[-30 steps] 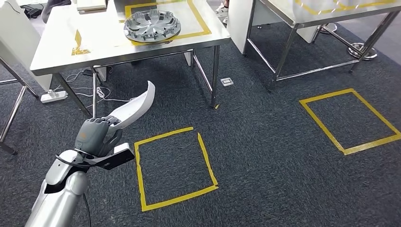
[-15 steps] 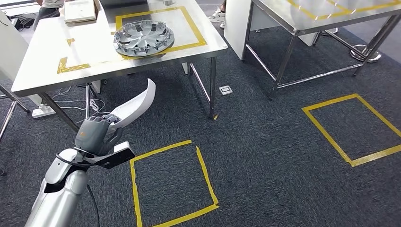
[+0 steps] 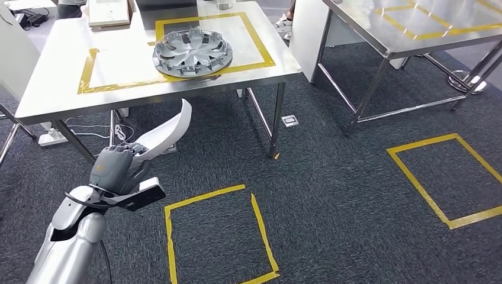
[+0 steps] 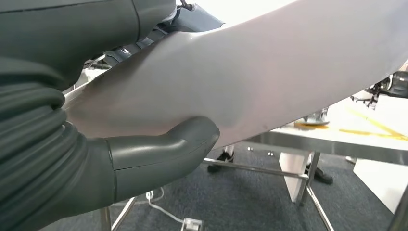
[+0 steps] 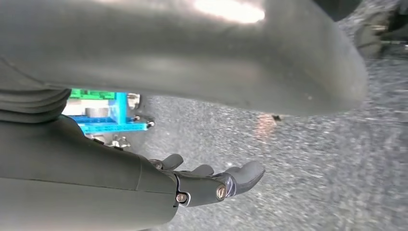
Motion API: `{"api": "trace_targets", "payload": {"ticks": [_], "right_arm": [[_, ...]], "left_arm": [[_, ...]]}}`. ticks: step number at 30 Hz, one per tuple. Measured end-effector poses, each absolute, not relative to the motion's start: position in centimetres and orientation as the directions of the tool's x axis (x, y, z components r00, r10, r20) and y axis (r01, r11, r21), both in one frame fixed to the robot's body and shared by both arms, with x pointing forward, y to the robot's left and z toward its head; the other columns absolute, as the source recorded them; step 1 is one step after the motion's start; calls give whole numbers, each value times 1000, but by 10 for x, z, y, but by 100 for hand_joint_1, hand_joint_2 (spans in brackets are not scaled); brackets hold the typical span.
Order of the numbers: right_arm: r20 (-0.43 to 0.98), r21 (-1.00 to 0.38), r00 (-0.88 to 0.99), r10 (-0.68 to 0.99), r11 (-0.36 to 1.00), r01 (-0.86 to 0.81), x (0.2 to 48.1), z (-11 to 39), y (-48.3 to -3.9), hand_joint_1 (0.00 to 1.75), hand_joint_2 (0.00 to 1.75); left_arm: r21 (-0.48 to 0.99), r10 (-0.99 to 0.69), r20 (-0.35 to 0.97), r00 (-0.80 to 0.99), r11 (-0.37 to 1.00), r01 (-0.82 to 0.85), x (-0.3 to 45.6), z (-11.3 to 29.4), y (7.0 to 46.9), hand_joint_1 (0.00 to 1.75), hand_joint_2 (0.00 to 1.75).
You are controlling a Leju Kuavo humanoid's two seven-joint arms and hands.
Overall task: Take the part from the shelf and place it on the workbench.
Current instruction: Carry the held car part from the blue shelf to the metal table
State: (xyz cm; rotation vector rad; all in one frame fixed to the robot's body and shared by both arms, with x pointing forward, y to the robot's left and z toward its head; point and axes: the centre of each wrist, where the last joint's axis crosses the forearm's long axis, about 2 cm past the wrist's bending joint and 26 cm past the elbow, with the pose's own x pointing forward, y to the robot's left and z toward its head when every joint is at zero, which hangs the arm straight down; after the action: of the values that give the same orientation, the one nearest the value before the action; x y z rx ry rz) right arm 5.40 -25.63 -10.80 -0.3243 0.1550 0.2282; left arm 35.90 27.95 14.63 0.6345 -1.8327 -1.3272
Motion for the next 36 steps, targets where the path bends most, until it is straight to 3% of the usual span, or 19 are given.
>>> {"api": "trace_targets", "payload": {"ticks": [36], "right_arm": [[-200,-306,963,182,922,-238,52,-108,-257,0,0]], "left_arm": [[943,-762,285,-582,332,26,358,151,284,175,175]]}}
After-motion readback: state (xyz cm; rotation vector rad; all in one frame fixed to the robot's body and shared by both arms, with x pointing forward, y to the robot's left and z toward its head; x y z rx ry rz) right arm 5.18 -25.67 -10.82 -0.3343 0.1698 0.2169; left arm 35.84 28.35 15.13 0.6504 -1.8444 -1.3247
